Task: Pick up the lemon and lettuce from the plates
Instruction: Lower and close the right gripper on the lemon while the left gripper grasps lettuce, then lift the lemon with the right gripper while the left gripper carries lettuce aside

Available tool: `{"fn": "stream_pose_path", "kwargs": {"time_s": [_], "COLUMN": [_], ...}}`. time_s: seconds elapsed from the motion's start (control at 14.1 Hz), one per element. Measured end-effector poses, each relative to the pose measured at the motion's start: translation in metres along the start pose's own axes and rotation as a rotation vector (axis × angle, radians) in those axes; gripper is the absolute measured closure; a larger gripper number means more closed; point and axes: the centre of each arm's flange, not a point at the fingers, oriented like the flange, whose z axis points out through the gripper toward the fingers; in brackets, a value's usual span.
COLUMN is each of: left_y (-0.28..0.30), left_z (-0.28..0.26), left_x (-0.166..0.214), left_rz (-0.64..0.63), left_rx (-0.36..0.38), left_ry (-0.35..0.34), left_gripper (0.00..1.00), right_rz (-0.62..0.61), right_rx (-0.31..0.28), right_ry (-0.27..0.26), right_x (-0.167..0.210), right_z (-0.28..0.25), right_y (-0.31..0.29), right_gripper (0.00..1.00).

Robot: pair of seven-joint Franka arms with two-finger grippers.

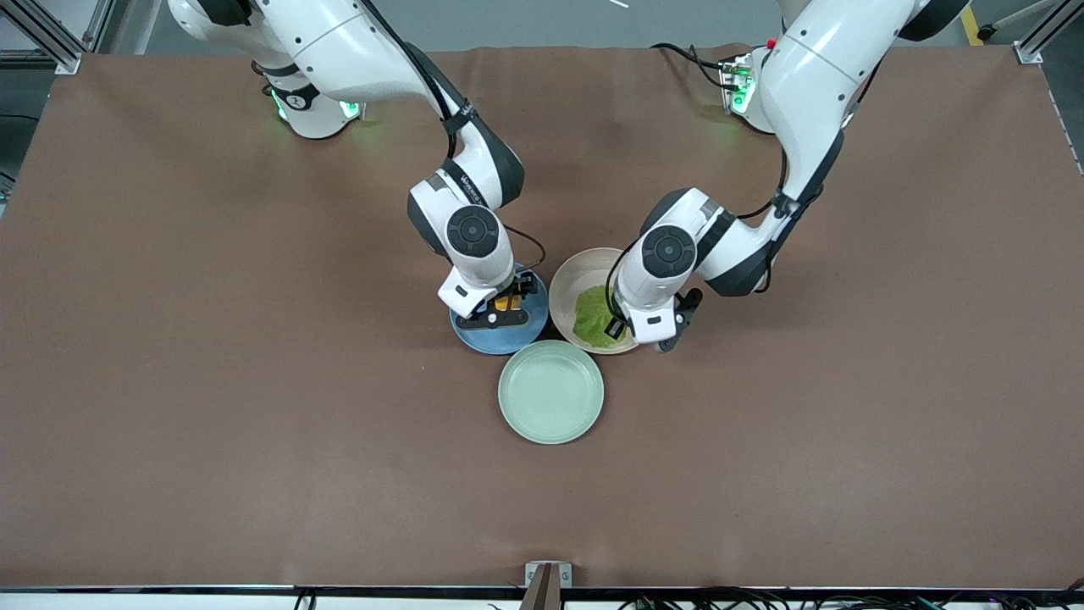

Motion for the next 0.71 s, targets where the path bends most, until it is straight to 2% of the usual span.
{"fn": "stream_pose_path", "kwargs": {"time_s": [0.14,0.21,0.28,0.35,0.42,0.5,0.57,0.71], "left_y": [0.001,0.0,-0.003,-0.007,-0.014,-0.023,-0.034,-0.057], "left_z": [-0.036,-0.053,-0.065,-0.073,-0.076,-0.076,-0.074,-0.061], "left_x": [0.02,0.038,0.063,0.094,0.129,0.165,0.199,0.25], "left_rz": [0.039,0.048,0.052,0.045,0.029,0.009,-0.01,-0.03], "left_rx": [-0.001,-0.002,-0.003,-0.001,0.006,0.013,0.022,0.052], "left_ry": [0.059,0.083,0.101,0.11,0.111,0.11,0.107,0.089], "left_gripper": [0.96,0.96,0.96,0.96,0.96,0.96,0.96,0.96], "right_rz": [0.003,0.005,0.005,0.005,0.005,0.004,0.002,0.002], "right_rx": [0.001,0.0,0.001,0.002,0.002,0.001,0.002,0.002], "right_ry": [0.001,0.0,0.0,0.001,0.0,-0.001,-0.001,-0.001], "right_x": [0.0,0.0,0.0,0.0,0.0,-0.001,-0.002,-0.002], "right_z": [0.004,0.006,0.009,0.011,0.013,0.015,0.016,0.015], "right_y": [0.0,0.0,-0.001,-0.001,-0.002,-0.003,-0.004,-0.005], "right_gripper": [0.04,0.09,0.09,0.15,0.26,0.26,0.32,0.36]}}
